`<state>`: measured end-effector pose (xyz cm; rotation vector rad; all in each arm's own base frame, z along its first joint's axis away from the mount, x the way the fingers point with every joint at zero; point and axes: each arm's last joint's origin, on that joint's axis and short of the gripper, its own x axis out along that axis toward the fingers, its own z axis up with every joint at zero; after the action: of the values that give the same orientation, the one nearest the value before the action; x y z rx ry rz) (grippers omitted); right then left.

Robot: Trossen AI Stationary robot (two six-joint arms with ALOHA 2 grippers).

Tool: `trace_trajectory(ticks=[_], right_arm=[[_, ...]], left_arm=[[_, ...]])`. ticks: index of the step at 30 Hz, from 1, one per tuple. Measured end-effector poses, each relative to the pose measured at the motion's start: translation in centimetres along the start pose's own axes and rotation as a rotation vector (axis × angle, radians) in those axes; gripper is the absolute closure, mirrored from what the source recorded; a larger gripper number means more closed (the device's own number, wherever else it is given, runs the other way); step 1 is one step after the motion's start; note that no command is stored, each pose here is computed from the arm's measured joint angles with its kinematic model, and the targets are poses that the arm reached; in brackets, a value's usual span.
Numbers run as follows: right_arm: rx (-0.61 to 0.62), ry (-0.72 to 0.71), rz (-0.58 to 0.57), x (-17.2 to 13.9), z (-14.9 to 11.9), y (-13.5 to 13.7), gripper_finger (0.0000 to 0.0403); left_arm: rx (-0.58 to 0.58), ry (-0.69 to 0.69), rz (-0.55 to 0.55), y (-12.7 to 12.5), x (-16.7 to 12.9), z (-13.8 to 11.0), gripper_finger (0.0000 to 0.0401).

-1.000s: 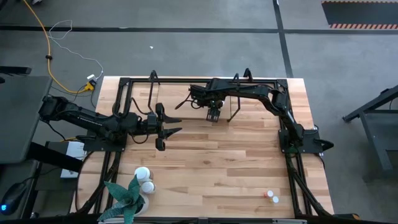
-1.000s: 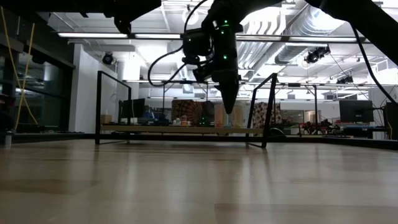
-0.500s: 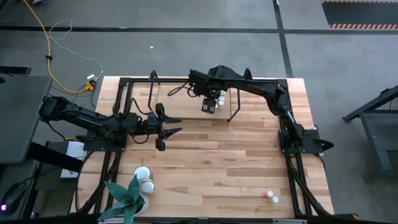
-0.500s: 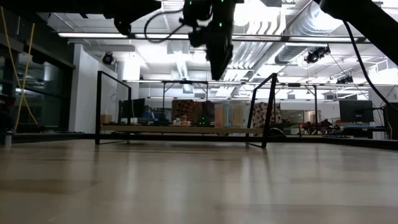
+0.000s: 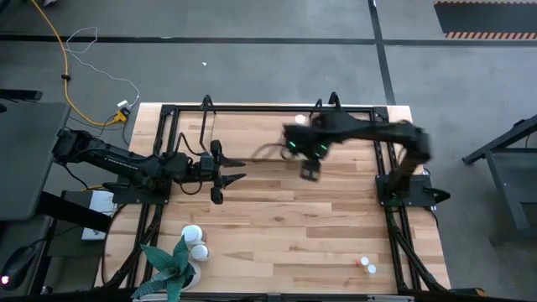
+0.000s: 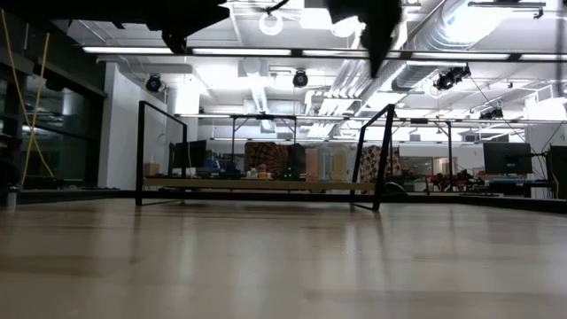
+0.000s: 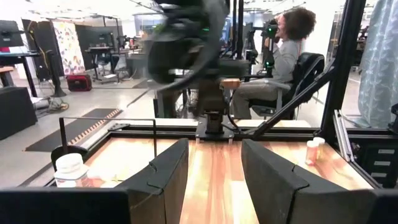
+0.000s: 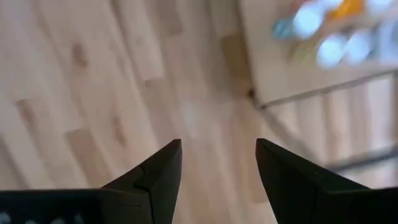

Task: Pick and place medicine bottles onto shelf by color
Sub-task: Put the pink pill bottle on the shelf

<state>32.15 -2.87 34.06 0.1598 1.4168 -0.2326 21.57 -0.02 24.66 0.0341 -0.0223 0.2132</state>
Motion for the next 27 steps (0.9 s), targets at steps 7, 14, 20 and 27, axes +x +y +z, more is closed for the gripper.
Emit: trace_trajectory(ticks=[7, 14, 20, 27], right_arm=[[0.209, -0.088, 0.099, -0.3, -10.3, 4.7, 0.0206], [0.375, -0.010, 0.189, 0.6, -16.8, 10.5, 0.0206], [0.549, 0.223, 0.165, 2.3, -19.6, 15.5, 0.0206], [0.654, 0.390, 0.083, 4.4, -21.7, 19.0, 0.0206]], left_arm=[[0.000, 0.000, 0.004, 0.0, 0.0, 0.0, 0.0261], [0.000, 0.002, 0.050, 0.1, 0.0, 0.0, 0.0261], [0.001, 0.007, 0.060, 0.2, 0.0, -0.1, 0.0261], [0.001, 0.010, 0.060, 0.2, 0.0, -0.1, 0.0261]])
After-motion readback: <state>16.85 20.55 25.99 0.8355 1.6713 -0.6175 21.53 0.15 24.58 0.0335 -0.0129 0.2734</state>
